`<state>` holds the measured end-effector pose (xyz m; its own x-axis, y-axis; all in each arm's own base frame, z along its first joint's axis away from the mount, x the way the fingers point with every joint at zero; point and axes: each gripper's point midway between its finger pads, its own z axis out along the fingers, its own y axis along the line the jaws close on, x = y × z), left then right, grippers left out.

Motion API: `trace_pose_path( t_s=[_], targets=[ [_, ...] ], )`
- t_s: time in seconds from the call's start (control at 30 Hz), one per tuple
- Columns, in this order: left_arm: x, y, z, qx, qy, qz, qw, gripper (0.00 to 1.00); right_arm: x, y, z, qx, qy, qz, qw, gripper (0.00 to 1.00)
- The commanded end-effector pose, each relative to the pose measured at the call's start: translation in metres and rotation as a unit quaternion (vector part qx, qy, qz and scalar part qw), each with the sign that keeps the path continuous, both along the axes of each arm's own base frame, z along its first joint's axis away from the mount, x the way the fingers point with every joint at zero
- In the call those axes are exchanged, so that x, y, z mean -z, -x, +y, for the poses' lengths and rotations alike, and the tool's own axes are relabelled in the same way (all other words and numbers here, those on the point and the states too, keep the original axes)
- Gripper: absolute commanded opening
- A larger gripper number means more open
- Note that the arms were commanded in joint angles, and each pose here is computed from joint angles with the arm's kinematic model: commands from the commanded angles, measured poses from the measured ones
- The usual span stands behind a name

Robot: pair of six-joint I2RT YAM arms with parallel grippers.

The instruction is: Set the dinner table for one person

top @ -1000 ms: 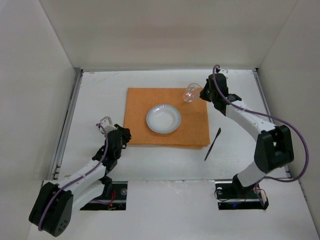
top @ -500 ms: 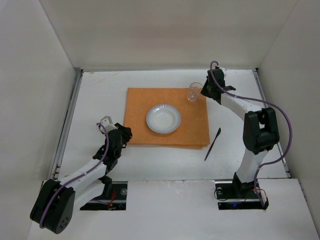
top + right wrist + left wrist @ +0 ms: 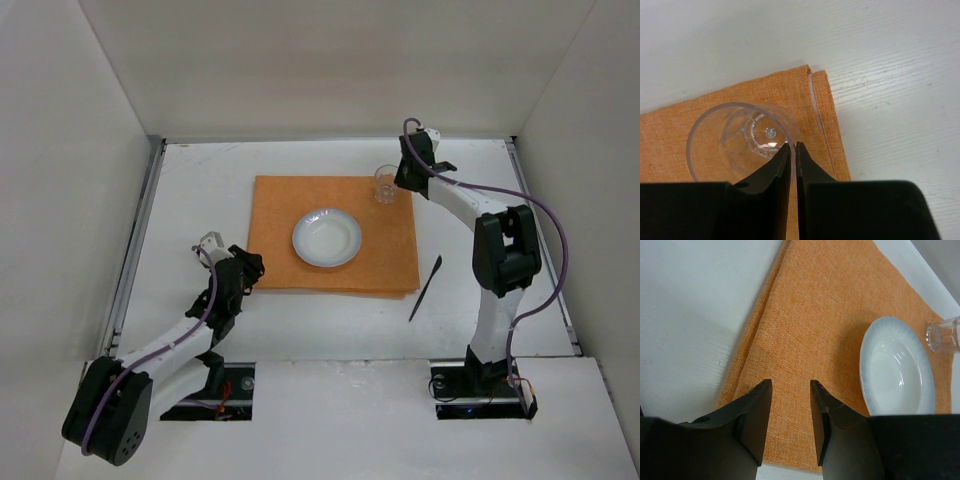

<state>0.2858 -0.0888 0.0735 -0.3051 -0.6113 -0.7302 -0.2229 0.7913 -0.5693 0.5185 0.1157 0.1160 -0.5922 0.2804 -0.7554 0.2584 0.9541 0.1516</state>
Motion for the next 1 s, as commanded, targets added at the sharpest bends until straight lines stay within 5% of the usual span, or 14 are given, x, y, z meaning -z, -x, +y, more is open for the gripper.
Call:
trace_pose_path(
  t_s=[0.0, 0.2, 0.43, 0.57, 0.73, 0.97],
  targets=[
    [-0.019, -0.008, 0.0, -0.007, 0.016, -0.032, 0.999, 0.34, -0.011, -0.004, 0.0, 0.003, 0.012, -0.01, 1.0, 0.17],
    [-0.014, -0.009, -0.003, -0.001, 0.014, -0.022, 1.0, 0.35, -0.024, 0.001, 0.008, -0.007, -0.016, -0.024, 1.0, 0.45],
    [-0.019, -0.008, -0.004, 0.0, 0.019, -0.029, 0.999, 0.35, -0.072, 0.023, 0.001, 0.001, -0.039, -0.076, 0.996, 0.53],
    [-0.02, -0.007, -0.001, -0.006, 0.02, -0.034, 0.999, 0.36, -0.089, 0.068, -0.01, 0.021, -0.065, -0.107, 0.992, 0.58],
    [-0.024, -0.005, -0.011, 0.009, 0.027, -0.039, 0.999, 0.35, -0.054, 0.163, -0.024, 0.075, -0.103, -0.109, 0.986, 0.22],
    [-0.022, -0.005, -0.014, 0.012, 0.029, -0.036, 0.999, 0.36, 0.022, 0.259, -0.017, 0.074, -0.108, -0.002, 0.991, 0.17]
  ],
)
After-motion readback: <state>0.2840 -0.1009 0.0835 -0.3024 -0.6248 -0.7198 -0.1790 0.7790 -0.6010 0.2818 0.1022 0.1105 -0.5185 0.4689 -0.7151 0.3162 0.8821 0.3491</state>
